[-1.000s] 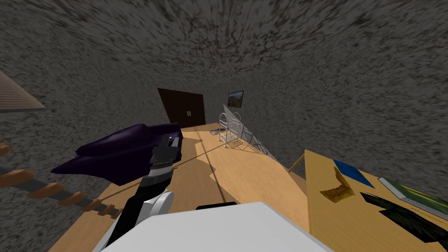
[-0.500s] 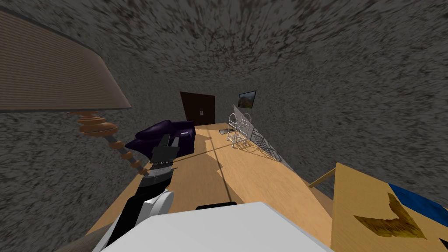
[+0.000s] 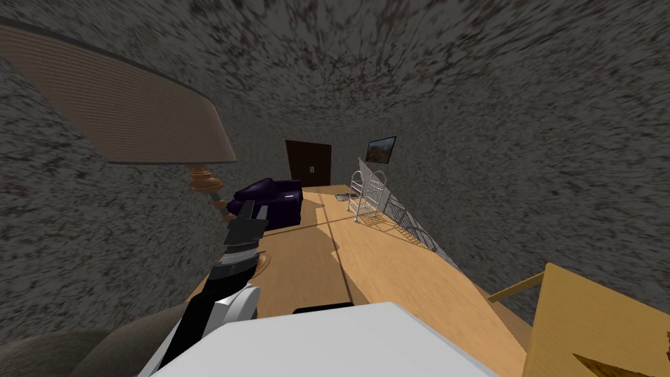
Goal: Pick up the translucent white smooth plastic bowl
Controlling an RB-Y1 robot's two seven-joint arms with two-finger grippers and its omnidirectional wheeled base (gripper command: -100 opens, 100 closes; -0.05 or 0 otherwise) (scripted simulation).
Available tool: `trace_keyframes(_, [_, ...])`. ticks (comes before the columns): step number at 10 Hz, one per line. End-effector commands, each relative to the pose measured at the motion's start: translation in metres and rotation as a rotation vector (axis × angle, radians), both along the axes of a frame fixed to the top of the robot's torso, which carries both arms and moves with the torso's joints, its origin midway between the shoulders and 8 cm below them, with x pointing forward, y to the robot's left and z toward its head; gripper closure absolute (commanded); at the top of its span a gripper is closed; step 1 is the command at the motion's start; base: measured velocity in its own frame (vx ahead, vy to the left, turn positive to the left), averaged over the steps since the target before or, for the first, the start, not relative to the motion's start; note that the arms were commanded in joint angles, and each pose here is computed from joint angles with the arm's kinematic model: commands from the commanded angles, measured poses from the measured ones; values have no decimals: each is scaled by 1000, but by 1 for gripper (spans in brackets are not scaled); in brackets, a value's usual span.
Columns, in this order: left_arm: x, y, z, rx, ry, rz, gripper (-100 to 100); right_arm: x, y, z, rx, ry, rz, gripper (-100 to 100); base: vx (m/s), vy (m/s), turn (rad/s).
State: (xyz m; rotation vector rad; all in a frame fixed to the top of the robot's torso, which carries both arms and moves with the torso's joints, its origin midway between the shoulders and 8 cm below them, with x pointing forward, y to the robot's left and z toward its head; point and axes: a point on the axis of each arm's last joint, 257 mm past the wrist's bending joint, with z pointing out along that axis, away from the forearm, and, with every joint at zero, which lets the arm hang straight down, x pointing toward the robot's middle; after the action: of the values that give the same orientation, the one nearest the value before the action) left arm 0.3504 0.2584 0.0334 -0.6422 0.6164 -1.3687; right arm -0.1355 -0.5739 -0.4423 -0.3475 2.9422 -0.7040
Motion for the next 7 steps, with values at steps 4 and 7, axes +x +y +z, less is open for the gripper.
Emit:
trace_keyframes(4, [0, 0, 0, 0, 0, 0, 0, 0, 1, 0, 2, -1, -1, 100, -3, 3, -5])
trace_keyframes(7, [0, 0, 0, 0, 0, 0, 0, 4, 2, 2, 1, -1, 25, 100, 22, -17, -90])
